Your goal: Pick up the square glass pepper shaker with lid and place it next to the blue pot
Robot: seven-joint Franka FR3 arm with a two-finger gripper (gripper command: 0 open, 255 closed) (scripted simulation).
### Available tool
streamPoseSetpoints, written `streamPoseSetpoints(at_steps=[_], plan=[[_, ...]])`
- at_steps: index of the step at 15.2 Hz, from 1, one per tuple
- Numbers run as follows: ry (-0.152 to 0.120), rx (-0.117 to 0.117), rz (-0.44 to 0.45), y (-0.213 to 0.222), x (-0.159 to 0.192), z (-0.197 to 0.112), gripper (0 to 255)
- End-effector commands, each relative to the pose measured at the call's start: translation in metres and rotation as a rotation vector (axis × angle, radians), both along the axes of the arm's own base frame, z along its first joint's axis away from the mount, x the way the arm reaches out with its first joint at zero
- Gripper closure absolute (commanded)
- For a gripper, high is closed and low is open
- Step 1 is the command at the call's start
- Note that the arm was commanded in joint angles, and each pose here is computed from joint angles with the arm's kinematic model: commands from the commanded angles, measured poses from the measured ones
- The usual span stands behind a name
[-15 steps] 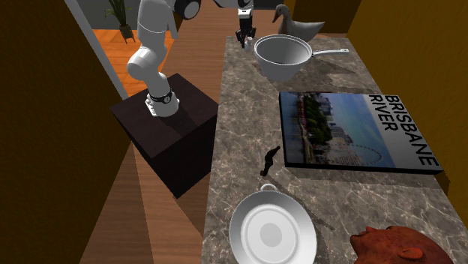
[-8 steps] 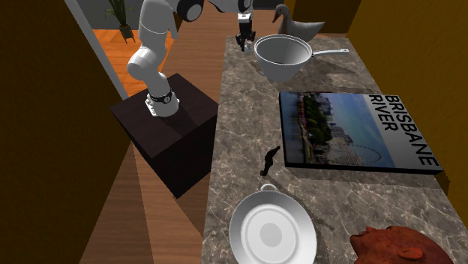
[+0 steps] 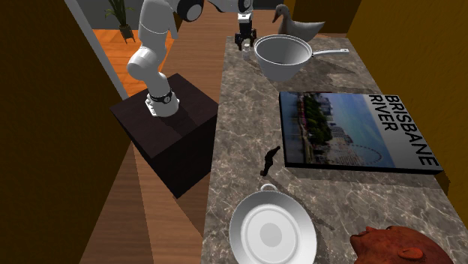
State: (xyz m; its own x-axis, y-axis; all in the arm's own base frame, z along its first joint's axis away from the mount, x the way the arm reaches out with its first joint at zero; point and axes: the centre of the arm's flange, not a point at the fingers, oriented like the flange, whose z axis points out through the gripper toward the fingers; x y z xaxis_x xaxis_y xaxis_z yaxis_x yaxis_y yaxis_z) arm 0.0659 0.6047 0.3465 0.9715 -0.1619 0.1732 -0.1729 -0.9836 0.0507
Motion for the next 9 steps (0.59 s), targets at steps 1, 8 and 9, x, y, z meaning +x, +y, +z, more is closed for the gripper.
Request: streamPoseSetpoints(at_steps=[1,8,9], plan=[[0.0,0.0,0.0,0.0,0.0,0.0,0],[0.0,0.0,0.0,0.004,-0.008,0.049,0],[0.0,0.0,0.0,0.004,-0.008,0.049,0]])
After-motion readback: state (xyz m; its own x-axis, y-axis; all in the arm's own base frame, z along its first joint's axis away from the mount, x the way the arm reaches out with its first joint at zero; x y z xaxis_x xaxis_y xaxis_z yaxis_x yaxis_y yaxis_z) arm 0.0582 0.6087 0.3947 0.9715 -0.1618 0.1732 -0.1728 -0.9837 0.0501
